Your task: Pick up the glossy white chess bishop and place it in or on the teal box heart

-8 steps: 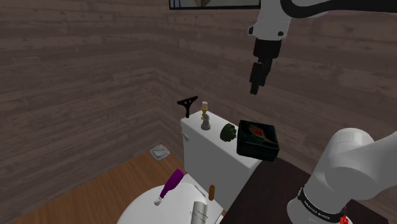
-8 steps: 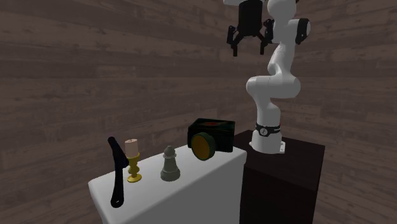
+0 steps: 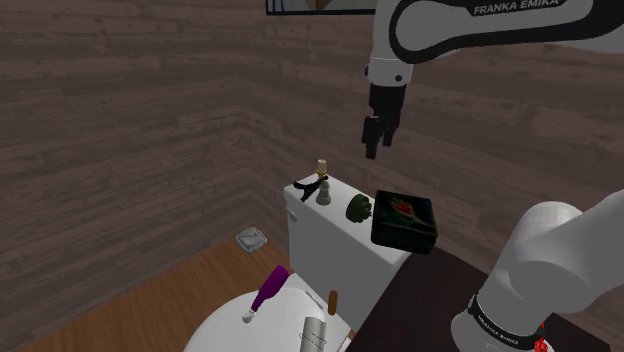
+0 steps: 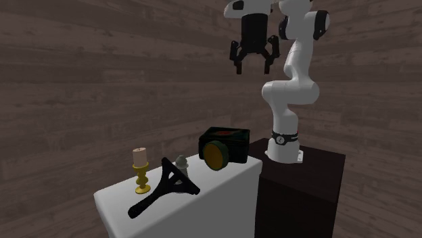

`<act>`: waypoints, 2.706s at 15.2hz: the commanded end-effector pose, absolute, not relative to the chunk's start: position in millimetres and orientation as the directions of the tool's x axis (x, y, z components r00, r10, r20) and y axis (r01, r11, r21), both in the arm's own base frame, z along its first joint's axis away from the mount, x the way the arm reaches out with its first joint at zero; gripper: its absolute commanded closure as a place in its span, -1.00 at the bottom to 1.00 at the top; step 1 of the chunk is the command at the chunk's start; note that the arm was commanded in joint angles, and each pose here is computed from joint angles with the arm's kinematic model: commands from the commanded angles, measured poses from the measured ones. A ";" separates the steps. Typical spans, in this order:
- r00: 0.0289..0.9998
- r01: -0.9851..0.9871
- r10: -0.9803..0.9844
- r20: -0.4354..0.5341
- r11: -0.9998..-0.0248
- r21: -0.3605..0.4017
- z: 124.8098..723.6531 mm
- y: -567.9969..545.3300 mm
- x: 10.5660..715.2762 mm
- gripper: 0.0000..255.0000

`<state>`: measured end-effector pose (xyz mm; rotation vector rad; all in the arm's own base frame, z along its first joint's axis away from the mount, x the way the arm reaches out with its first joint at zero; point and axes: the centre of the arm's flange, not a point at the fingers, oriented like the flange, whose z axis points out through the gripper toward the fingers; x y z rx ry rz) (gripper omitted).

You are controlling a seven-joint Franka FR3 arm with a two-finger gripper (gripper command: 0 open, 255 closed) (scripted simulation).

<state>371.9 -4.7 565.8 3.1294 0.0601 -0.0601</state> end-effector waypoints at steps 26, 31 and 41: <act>0.951 -0.265 -0.276 -0.140 -0.959 0.097 339.8 -84.6 618.3 -1.00; 0.951 -0.265 -0.276 -0.140 -0.959 0.097 313.8 -86.1 614.0 -1.00; 0.951 -0.265 -0.276 -0.141 -0.959 0.097 310.9 -86.2 613.5 1.00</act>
